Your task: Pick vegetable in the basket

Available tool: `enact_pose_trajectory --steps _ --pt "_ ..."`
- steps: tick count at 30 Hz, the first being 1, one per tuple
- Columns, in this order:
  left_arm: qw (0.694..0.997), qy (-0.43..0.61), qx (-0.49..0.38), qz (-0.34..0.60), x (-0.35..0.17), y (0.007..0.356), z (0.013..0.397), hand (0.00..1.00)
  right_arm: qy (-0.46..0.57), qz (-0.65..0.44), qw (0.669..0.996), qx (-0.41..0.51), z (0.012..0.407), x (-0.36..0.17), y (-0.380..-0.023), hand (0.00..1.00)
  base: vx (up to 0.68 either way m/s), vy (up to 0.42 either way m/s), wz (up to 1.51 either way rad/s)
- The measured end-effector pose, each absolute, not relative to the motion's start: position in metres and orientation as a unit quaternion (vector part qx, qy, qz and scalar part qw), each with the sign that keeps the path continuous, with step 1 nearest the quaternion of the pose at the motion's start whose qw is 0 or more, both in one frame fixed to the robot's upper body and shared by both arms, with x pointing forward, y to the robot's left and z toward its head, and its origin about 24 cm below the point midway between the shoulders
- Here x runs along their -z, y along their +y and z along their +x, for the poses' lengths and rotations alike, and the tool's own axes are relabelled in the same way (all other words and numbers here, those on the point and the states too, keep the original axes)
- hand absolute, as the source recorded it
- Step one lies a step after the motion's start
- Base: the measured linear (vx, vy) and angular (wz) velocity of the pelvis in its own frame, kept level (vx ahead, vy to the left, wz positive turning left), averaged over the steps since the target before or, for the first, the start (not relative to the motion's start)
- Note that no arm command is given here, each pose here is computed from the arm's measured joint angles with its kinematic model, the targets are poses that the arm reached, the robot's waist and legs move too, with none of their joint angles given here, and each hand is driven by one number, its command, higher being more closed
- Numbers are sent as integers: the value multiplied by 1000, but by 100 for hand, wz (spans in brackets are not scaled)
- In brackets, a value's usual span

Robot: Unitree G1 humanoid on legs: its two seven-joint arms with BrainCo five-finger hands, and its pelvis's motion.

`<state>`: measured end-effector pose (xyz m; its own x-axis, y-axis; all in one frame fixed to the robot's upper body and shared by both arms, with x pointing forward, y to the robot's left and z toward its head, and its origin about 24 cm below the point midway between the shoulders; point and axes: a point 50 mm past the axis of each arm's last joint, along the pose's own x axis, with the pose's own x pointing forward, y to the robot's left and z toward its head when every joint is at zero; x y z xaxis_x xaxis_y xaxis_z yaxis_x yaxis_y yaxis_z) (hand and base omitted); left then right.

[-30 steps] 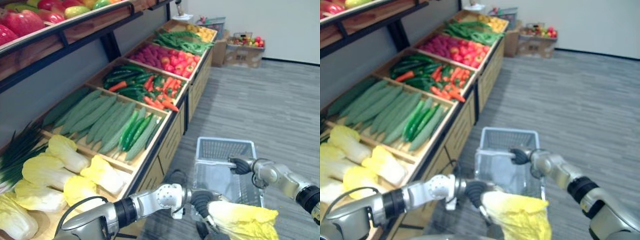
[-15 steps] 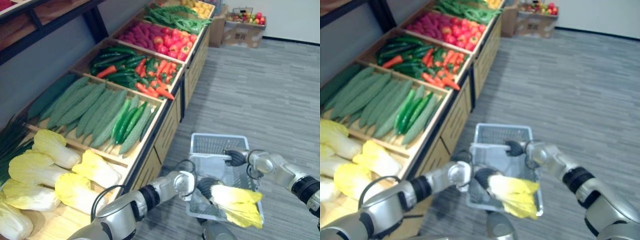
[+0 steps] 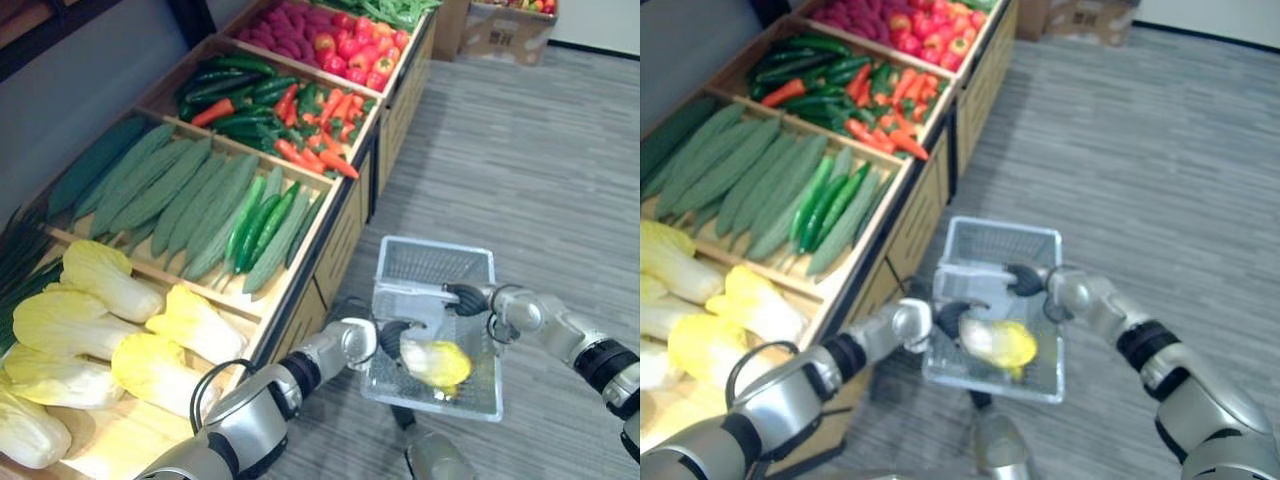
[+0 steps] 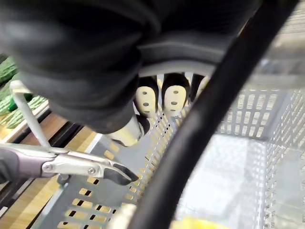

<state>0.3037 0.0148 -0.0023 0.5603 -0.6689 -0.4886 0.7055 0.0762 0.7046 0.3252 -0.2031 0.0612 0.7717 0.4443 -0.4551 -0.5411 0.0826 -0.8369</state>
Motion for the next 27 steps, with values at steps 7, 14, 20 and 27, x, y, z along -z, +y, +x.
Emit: enact_pose_trajectory --steps 7,14,20,27 --pt "740 10 472 479 -2 4 302 0 55 -581 746 -321 323 -58 -212 100 -100 -15 15" --pt "755 -97 493 421 -43 -28 290 0 105 -562 774 -272 315 -46 -240 100 -109 2 20" --pt "812 -168 526 189 -87 -22 243 0 239 -485 831 -133 278 -2 -298 100 -73 10 81" --pt "918 -127 376 26 -92 87 214 0 426 -334 837 84 181 67 -357 100 -30 15 89"
